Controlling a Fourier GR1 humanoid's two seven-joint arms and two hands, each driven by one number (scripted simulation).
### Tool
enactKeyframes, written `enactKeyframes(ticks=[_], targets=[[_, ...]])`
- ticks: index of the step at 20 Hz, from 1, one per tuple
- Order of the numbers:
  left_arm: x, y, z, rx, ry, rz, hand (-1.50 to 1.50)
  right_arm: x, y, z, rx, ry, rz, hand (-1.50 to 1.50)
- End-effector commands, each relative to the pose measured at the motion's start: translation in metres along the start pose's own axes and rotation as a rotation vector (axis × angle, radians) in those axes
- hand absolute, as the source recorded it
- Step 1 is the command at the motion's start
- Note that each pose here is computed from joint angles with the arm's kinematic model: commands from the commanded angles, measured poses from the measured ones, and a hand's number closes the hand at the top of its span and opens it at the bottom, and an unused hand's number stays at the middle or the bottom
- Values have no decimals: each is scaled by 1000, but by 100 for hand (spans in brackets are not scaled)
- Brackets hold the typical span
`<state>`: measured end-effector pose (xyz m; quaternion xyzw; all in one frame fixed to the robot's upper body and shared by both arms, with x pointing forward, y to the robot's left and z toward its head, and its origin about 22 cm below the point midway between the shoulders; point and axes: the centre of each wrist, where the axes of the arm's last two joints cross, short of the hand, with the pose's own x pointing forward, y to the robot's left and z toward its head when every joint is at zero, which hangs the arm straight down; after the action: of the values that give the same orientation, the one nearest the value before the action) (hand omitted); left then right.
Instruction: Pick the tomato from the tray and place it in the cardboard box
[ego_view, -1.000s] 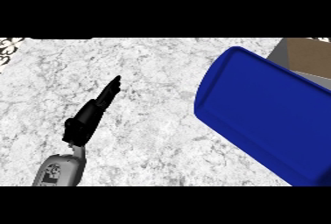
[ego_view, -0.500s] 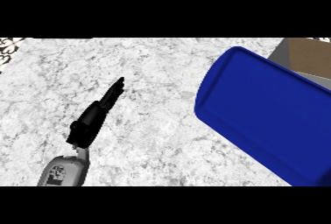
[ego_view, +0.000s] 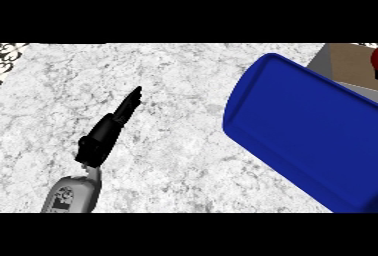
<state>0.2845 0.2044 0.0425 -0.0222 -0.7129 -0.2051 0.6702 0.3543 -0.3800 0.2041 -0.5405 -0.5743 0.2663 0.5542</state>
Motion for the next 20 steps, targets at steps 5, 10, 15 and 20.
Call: enactKeyframes(ticks=[5, 10, 15, 20], targets=[[-8, 5, 11, 13, -1, -18, 0, -36, 59, 2, 148, 153, -198, -150], [7, -6, 0, 10, -2, -2, 0, -59, 61, -11, 110, 124, -305, -150], [6, 11, -8, 16, -1, 5, 0, -74, 29, -17, -125, 101, -606, -150], [-1, -13, -1, 19, -3, 11, 0, -100, 17, -10, -230, 123, -863, -150]])
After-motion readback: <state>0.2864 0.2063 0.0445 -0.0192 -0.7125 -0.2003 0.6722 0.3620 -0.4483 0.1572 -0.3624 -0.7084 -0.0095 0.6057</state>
